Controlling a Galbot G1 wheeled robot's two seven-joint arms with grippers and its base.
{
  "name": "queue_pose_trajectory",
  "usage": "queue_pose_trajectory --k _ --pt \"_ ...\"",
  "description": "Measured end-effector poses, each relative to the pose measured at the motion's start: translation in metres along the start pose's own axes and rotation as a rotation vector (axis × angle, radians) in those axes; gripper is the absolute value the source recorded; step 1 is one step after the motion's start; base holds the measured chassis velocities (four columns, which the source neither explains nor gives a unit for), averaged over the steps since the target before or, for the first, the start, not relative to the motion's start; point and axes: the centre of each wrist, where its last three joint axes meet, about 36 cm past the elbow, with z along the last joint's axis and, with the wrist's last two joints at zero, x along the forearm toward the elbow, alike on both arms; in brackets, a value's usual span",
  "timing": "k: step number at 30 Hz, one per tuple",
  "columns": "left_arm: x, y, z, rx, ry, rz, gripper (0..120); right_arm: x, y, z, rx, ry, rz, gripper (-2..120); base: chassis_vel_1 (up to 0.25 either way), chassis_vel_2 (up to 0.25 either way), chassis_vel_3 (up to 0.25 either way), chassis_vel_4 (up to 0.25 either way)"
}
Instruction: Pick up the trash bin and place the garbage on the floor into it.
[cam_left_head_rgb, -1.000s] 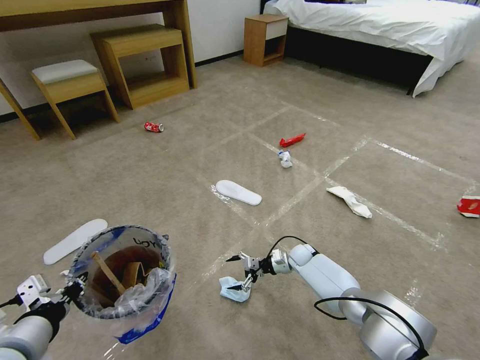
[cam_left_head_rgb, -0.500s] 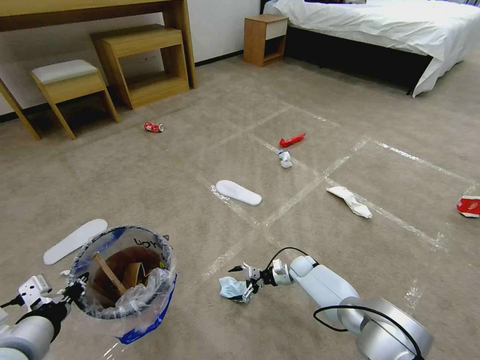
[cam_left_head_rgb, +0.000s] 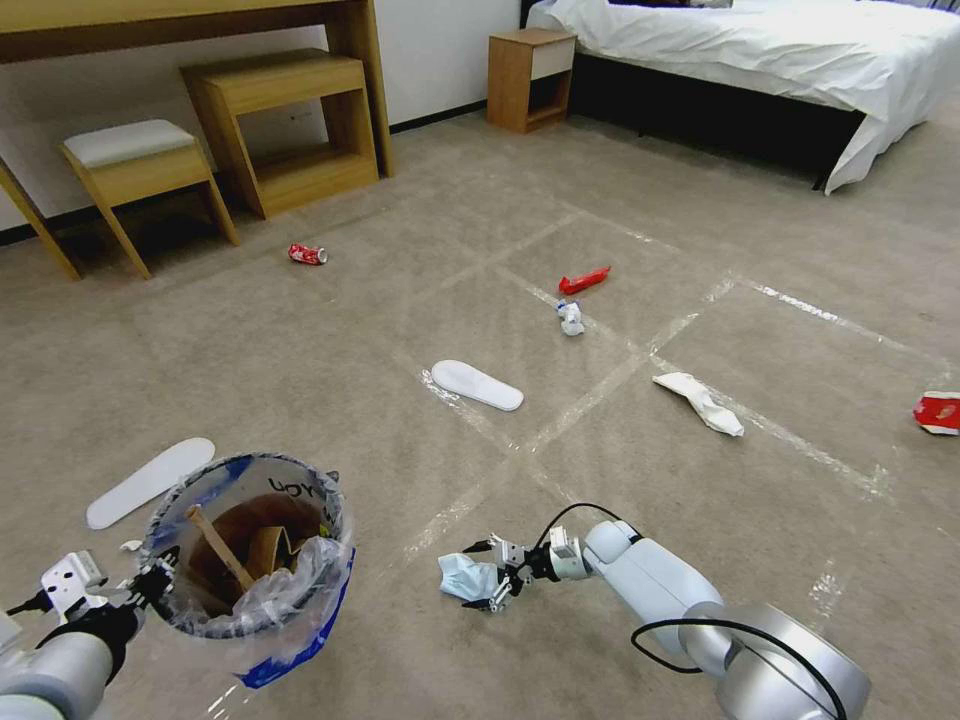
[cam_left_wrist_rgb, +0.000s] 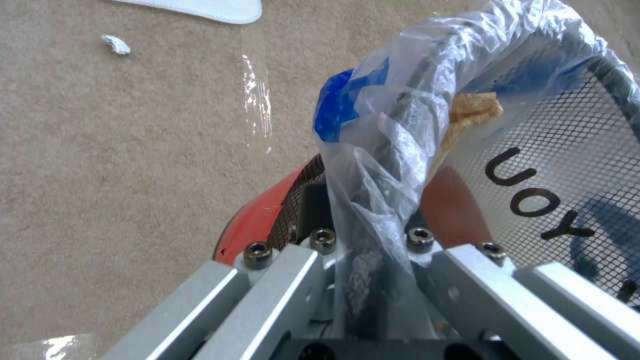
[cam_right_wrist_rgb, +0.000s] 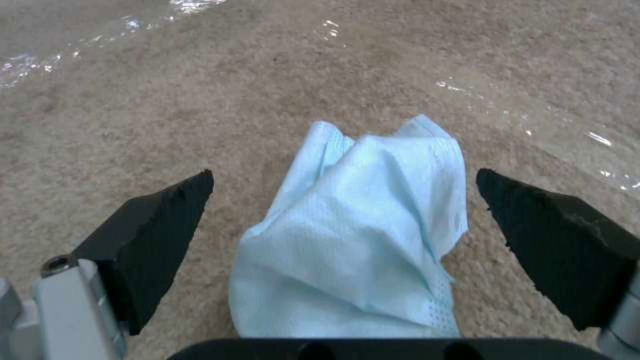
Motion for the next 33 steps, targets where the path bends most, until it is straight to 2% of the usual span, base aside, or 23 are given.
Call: queue_pose_trajectory --k 21,24,26,28,29,31,33 --pt "-0.003 0.000 -0.001 -0.003 -0.004 0.002 0 -0.003 0.008 0.007 -0.038 0.020 0.002 96 0.000 0.000 0.000 0.000" --pt "-0.003 0.000 -0.001 -0.004 -0.003 0.004 0 -0.005 0.009 0.008 -0.051 0.026 0.006 82 0.000 0.000 0.000 0.000" --pt "-0.003 0.000 -0.001 -0.004 -0.003 0.004 0 -0.006 0.010 0.009 -0.054 0.027 0.007 79 0.000 0.000 0.000 0.000" --pt "-0.003 0.000 -0.002 -0.005 -0.002 0.004 0 -0.007 0.011 0.009 -0.061 0.027 0.012 67 0.000 0.000 0.000 0.000" --pt "-0.003 0.000 -0.002 -0.005 -0.002 0.004 0 -0.007 0.011 0.009 -0.061 0.027 0.012 67 0.000 0.000 0.000 0.000" --pt "-0.003 0.000 -0.002 -0.006 -0.003 0.004 0 -0.007 0.012 0.009 -0.064 0.023 0.017 56 0.000 0.000 0.000 0.000" --pt "-0.003 0.000 -0.002 -0.006 -0.003 0.004 0 -0.007 0.011 0.009 -0.064 0.021 0.017 53 0.000 0.000 0.000 0.000"
